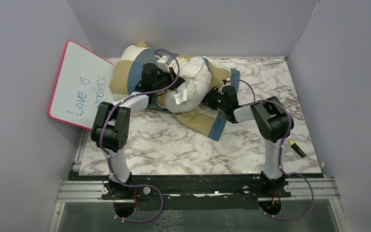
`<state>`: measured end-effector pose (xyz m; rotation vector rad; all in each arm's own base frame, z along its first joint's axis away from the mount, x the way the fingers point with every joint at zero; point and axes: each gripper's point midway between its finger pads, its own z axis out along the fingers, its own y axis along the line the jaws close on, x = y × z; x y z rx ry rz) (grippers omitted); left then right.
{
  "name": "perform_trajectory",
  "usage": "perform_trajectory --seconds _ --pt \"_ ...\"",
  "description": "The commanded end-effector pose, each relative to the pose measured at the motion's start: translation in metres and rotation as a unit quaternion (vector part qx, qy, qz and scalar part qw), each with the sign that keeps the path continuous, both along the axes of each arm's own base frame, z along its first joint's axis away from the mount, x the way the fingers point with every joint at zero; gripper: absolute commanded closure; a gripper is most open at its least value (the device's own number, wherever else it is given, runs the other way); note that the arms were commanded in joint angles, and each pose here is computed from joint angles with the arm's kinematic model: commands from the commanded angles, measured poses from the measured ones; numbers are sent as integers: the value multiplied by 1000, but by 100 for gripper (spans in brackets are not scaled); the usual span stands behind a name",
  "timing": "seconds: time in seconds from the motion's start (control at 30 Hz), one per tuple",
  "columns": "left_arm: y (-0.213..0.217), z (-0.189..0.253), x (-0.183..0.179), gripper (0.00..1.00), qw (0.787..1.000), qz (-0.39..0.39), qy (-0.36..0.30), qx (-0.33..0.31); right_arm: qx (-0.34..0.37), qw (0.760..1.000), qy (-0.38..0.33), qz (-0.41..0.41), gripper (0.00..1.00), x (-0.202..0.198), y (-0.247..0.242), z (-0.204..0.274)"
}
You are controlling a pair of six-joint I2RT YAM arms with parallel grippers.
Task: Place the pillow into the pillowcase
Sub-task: Stuff the pillow into the pillowcase.
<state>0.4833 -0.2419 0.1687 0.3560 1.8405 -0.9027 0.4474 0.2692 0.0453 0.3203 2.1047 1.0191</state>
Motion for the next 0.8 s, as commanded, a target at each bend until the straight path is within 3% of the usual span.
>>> perform_trajectory --seconds 0.0,0.13,0.17,0.2,0.23,0.3,0.43,0.57,0.67,0.77 --pt "65 -92 3 100 986 101 117 68 65 996 -47 38 59 6 24 14" --pt "63 -88 5 100 986 103 114 64 92 990 -72 79 56 6 41 20" --pt "62 -87 6 100 986 104 114 63 97 988 -75 92 68 6 44 20" --pt "62 -85 7 100 986 106 113 61 99 987 -88 96 91 6 45 25" --pt "61 -82 8 100 986 108 110 60 98 985 -105 97 99 3 42 31" --pt "63 -78 11 100 985 122 102 70 92 979 -152 101 100 -8 30 55" --pt "67 -79 20 100 970 173 80 148 52 962 -231 134 100 -50 1 116" --pt "64 -110 18 100 939 214 88 255 56 945 -264 187 100 -107 -9 147" --pt "54 -134 12 100 927 225 99 284 71 929 -294 215 100 -140 -14 167" --pt "48 -151 4 100 921 228 105 297 52 928 -308 202 100 -159 -26 180"
